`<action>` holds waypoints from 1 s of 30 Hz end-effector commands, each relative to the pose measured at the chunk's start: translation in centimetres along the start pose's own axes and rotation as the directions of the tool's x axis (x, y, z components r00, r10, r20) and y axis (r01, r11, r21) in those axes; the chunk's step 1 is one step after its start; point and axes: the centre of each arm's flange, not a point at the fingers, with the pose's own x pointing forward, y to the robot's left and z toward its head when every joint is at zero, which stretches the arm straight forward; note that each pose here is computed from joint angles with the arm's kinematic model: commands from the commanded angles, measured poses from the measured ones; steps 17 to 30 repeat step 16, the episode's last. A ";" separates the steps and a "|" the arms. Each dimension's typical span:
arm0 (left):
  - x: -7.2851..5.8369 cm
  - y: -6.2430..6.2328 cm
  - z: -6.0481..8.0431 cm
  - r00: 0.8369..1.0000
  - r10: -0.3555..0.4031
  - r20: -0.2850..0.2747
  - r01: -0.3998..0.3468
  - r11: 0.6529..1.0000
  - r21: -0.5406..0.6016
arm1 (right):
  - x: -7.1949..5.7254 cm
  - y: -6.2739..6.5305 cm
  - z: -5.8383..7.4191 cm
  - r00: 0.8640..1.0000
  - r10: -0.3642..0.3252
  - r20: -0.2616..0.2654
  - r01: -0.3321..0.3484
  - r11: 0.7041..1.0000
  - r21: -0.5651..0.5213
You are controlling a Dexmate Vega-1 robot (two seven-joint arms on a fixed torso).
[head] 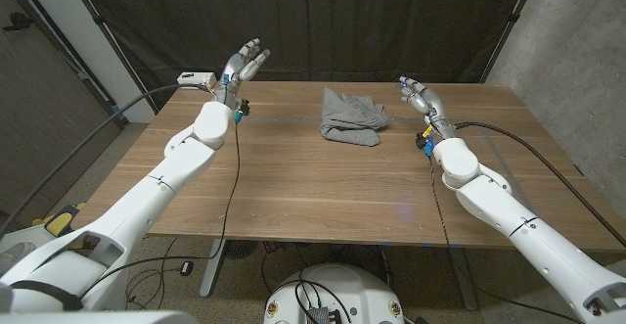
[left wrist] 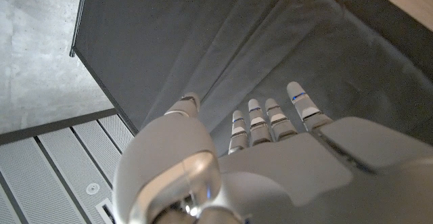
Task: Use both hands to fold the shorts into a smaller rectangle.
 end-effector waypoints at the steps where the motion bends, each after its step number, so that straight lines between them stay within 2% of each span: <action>1: 0.6 0.9 -2.4 0.996 -0.094 -0.005 0.092 0.985 -0.145 | 0.7 0.1 -0.9 1.000 -0.005 0.000 0.005 0.986 0.170; 3: 0.6 0.9 -2.8 0.994 -0.105 -0.006 0.102 0.982 -0.161 | 0.9 -0.5 -1.0 0.998 -0.057 0.010 0.054 0.982 0.178; 4: 0.6 0.9 -2.9 0.994 -0.112 -0.007 0.109 0.980 -0.167 | 1.0 -0.7 -1.0 1.000 -0.027 0.009 0.025 0.985 0.169; 7: 0.5 0.8 -3.4 0.992 -0.126 -0.015 0.122 0.978 -0.167 | 1.0 -1.2 -0.8 0.998 -0.059 0.000 0.059 0.991 0.120; 10: 0.3 0.6 -4.2 0.992 -0.121 -0.035 0.113 0.979 -0.170 | 0.5 -0.7 -0.3 0.997 -0.078 0.005 0.076 0.986 0.146; 15: 0.6 0.0 -5.8 0.987 -0.135 -0.085 0.117 0.975 -0.191 | 0.0 1.1 0.3 0.994 -0.049 0.099 0.029 0.981 0.190; 16: 0.6 -0.1 -5.9 0.987 -0.132 -0.093 0.112 0.975 -0.193 | 0.2 1.2 0.4 0.994 -0.028 0.105 0.005 0.977 0.215; 30: 0.6 -0.1 -5.9 0.987 -0.132 -0.093 0.112 0.975 -0.193 | 0.2 1.2 0.4 0.994 -0.028 0.105 0.005 0.977 0.215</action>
